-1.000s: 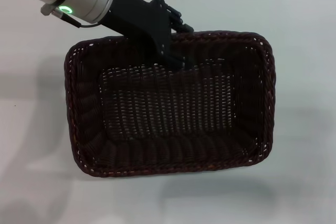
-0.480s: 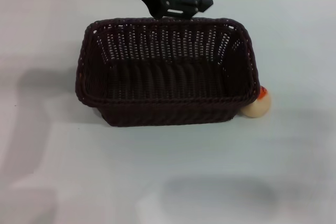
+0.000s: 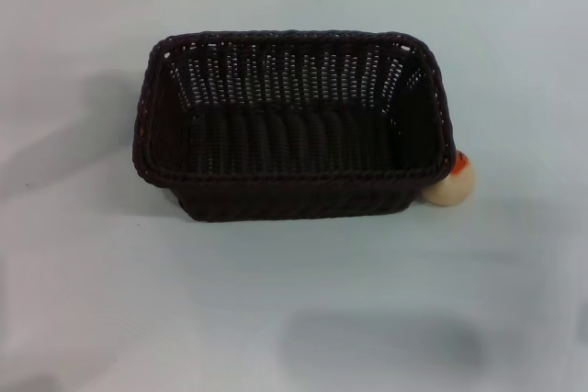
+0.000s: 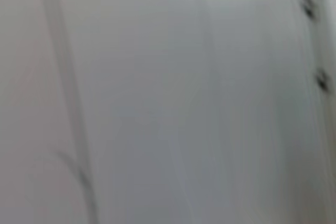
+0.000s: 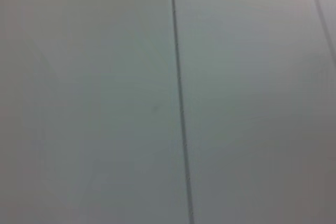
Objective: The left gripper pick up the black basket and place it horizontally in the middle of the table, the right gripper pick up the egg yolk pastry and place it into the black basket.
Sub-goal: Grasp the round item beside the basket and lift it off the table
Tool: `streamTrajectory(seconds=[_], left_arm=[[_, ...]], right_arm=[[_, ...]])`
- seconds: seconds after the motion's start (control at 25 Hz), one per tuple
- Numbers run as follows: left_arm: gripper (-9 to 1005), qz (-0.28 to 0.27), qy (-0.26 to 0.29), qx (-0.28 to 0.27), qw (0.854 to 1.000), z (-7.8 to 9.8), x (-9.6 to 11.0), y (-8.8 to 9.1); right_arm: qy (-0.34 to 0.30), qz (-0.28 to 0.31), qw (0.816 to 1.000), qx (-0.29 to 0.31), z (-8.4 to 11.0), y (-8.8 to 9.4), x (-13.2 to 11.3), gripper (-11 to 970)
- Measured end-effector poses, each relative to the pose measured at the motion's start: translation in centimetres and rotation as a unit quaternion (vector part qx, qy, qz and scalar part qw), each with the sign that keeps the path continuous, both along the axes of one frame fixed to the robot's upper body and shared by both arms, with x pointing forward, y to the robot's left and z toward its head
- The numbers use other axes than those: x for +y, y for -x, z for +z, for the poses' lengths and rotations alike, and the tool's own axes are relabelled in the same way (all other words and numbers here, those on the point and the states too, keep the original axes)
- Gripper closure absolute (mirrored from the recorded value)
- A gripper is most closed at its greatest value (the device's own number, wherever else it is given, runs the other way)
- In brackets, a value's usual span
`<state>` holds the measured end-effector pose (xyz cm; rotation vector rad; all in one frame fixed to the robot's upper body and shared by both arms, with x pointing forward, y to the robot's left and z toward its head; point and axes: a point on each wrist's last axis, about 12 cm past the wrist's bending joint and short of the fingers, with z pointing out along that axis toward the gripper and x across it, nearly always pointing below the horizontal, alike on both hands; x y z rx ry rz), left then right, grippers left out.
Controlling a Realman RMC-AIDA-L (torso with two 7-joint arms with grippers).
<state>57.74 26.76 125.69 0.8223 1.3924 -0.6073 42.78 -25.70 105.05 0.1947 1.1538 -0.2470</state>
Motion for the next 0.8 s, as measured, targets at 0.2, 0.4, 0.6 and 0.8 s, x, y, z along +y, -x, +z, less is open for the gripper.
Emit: streamTrajectory(seconds=[0.2,0.4,0.6,0.8], left_arm=[[406,0.095,0.146,0.009,0.985,-3.4,6.1,1.1],[405,0.129,0.178,0.019,0.975,-4.8,8.5,1.7],[405,0.150,0.189,0.011,0.970,-5.4,10.0,2.9],[405,0.167,0.207,0.022,0.964,-6.5,10.9,3.5]], right_arm=[[-0.027,0.049,0.998,0.042,-0.9,1.3,2.1,486],[-0.036,0.081,0.993,0.082,-1.8,2.3,3.2,485],[-0.043,0.102,0.986,0.122,-2.7,2.7,3.8,485],[-0.051,0.125,0.978,0.160,-3.5,2.4,4.5,486]])
